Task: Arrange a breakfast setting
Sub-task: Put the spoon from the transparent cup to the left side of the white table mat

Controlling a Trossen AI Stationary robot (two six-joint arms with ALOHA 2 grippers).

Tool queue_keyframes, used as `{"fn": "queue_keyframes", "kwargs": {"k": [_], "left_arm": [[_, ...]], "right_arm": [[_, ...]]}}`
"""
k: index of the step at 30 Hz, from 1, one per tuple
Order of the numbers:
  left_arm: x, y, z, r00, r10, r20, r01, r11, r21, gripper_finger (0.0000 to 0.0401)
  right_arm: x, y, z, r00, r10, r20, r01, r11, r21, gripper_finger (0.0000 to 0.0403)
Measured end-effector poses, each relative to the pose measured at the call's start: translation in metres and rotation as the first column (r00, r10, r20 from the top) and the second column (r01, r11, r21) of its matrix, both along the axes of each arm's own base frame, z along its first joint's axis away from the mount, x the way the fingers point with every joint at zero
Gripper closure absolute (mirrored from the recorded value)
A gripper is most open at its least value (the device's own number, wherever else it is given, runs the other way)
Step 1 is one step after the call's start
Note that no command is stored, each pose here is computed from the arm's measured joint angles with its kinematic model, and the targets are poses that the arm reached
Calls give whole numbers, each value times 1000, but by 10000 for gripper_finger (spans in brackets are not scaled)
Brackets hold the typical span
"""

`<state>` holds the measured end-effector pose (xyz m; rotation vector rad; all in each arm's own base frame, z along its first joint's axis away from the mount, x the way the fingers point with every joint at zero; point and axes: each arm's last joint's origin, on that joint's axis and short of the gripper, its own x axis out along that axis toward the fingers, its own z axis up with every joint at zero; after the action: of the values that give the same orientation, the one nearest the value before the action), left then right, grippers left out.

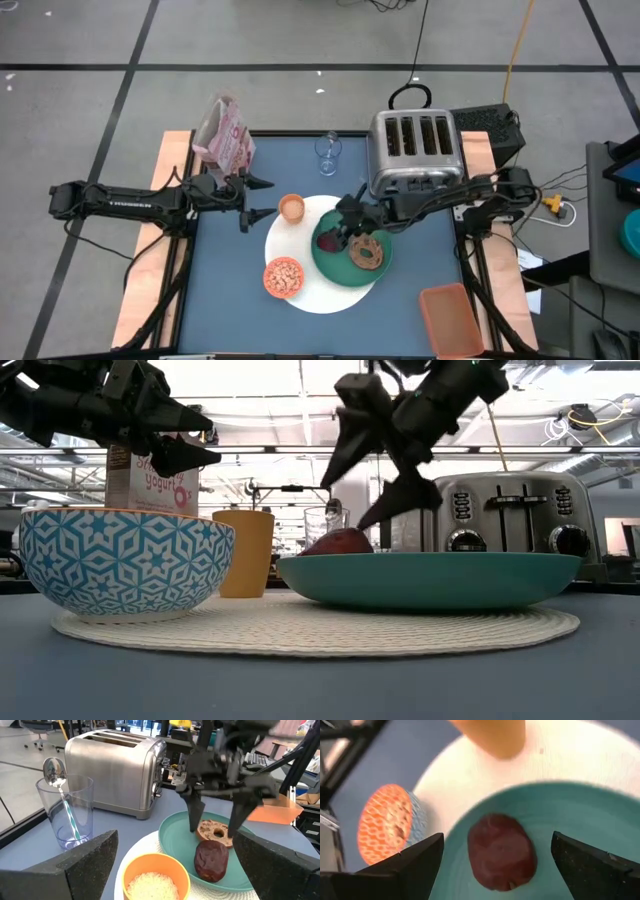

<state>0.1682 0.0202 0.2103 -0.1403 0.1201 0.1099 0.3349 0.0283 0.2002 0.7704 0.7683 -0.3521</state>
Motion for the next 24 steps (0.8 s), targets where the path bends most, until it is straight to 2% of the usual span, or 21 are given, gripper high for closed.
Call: {"fn": "queue_keyframes", "kwargs": {"k": [8, 16, 24], "left_arm": [[0, 0, 0, 1000, -1, 0, 1, 1000, 2, 4], [0, 0, 0, 1000, -1, -1, 1, 1000, 3, 4], [0, 0, 0, 1000, -1, -1, 1, 1000, 4, 4]], "right_arm": [[-9, -23, 32, 993, -19, 118, 25, 998, -50, 46], [-5, -51, 43, 962, -145, 230, 169, 982, -88, 46], [-2, -80, 53, 922, -182, 343, 236, 964, -121, 46]]}}
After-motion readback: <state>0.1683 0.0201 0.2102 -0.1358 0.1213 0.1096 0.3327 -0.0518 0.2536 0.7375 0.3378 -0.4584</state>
